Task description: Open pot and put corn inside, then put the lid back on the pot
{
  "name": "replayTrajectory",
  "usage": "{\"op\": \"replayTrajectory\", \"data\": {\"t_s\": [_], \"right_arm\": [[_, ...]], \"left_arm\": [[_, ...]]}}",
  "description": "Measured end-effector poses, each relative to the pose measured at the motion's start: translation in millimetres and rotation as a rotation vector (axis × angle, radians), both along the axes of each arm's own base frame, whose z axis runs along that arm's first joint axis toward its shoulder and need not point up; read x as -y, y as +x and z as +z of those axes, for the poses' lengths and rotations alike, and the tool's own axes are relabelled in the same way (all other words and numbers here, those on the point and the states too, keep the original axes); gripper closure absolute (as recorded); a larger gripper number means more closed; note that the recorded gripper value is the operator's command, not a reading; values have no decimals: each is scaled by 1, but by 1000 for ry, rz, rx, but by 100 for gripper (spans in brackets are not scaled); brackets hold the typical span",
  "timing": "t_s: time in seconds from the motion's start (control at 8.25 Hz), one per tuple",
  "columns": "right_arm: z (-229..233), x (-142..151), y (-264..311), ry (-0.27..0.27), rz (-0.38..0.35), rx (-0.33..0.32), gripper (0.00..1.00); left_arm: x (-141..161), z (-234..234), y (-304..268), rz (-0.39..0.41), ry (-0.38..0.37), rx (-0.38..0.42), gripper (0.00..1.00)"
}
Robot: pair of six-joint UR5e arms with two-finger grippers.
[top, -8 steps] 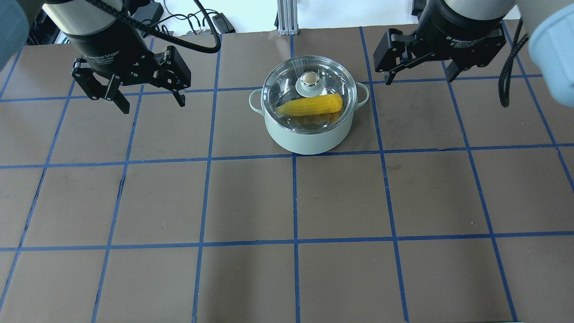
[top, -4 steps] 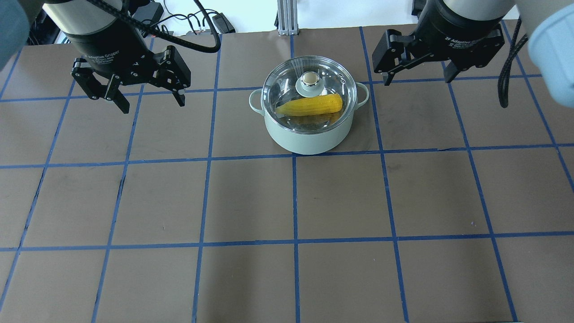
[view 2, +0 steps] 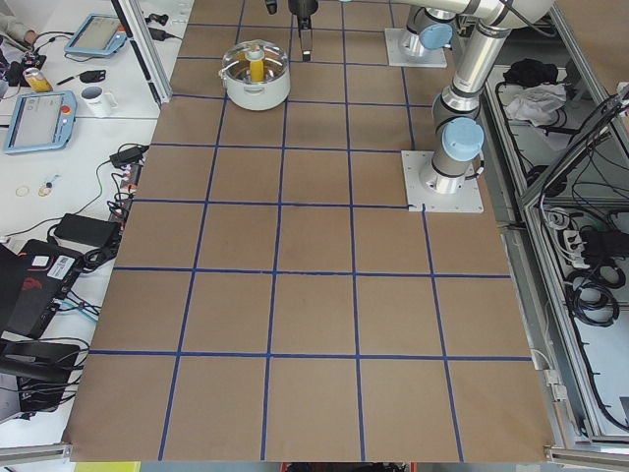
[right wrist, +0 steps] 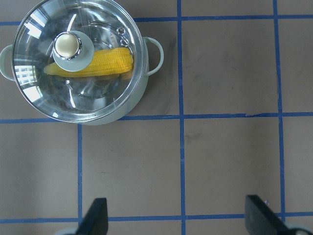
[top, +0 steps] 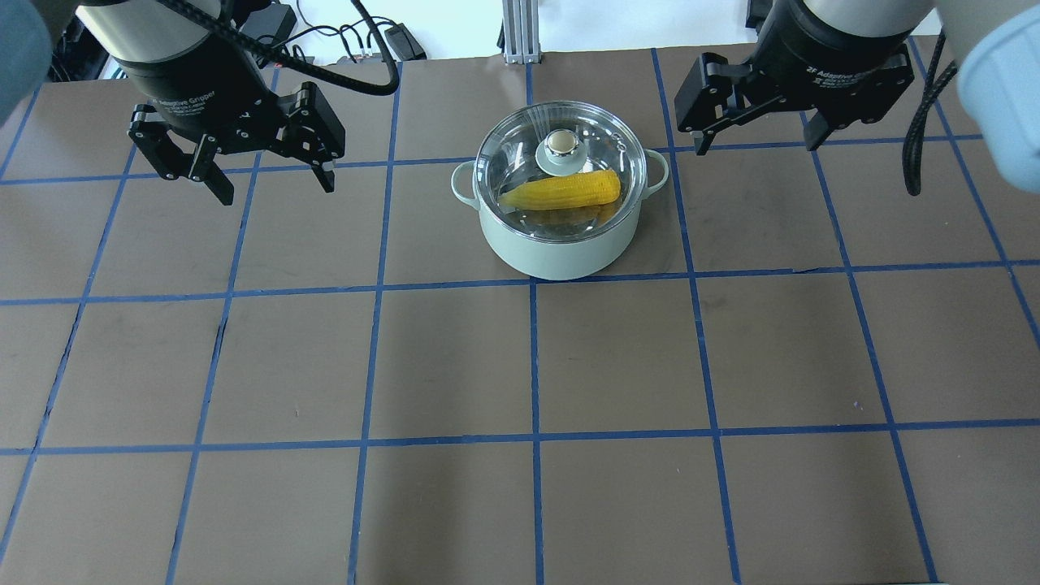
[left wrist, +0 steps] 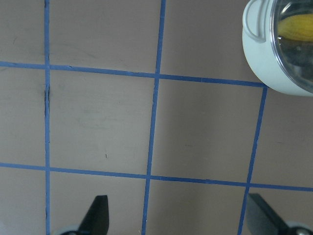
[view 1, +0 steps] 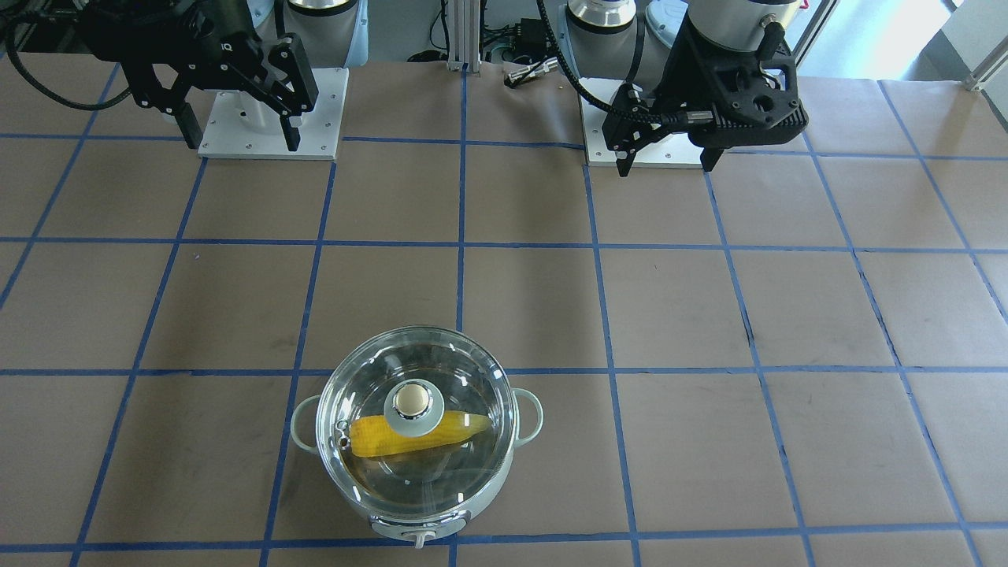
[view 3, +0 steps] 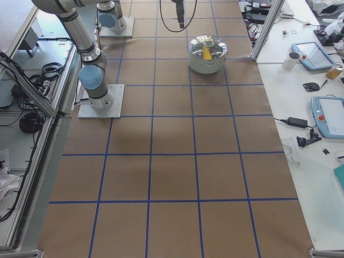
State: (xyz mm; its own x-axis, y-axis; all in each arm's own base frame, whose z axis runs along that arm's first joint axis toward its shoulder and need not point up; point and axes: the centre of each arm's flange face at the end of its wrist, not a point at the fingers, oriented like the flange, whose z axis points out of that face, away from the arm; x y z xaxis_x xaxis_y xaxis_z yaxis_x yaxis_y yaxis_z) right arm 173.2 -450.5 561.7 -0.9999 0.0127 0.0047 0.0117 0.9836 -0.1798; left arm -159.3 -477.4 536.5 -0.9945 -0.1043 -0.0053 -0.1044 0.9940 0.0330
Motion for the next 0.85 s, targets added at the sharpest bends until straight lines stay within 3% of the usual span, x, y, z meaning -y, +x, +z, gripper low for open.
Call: {"op": "replayTrajectory", "data": {"t_s": [0.85], "right_arm": [[-1,1,0,1,0,2,0]], "left_arm": [[-2,3,0,0,-5,-1,0]]}}
